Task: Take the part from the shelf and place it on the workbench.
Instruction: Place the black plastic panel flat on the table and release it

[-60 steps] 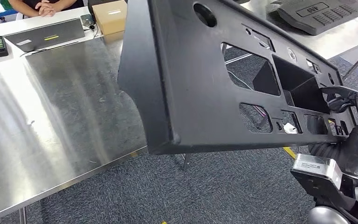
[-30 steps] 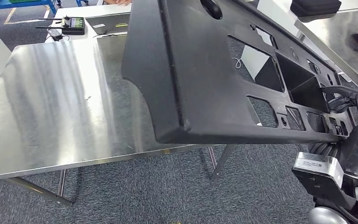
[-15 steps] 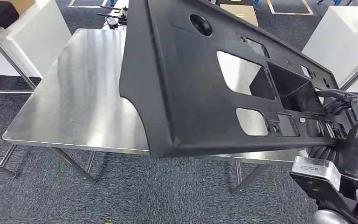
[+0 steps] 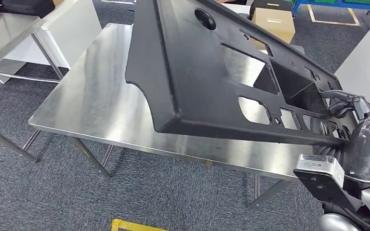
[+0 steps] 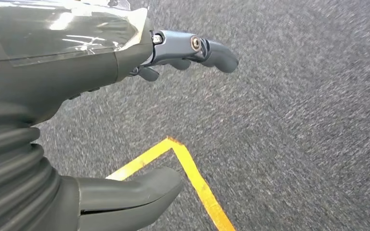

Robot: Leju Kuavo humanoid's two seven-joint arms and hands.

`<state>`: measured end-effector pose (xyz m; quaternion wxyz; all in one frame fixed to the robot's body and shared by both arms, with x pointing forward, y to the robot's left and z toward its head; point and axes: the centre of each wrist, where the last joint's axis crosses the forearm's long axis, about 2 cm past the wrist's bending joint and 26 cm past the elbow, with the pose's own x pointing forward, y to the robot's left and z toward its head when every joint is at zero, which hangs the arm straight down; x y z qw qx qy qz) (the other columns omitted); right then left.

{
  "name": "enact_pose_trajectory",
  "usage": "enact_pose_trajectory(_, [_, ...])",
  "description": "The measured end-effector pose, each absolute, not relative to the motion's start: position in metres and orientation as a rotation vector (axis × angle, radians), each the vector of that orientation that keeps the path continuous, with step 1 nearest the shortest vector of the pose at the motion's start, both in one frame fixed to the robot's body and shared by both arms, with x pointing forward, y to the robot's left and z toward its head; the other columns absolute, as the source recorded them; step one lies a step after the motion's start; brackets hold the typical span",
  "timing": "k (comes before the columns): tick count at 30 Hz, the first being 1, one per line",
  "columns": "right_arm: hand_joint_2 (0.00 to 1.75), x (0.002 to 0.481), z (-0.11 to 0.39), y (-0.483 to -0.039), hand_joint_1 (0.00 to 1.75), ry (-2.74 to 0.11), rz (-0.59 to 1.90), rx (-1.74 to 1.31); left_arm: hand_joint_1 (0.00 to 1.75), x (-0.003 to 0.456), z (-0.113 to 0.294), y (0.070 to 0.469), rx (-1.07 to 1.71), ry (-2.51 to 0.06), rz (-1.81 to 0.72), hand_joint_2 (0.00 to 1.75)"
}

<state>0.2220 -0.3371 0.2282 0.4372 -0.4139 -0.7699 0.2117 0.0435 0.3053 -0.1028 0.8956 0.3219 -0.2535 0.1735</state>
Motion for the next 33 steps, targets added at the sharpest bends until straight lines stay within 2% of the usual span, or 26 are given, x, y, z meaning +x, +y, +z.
enact_pose_trajectory(33, [1.75,0.231,0.214,-0.356,1.75,-1.785,0.507,-1.077,0.00,0.048,-0.104,0.302,0.652,-0.531,0.330,1.75])
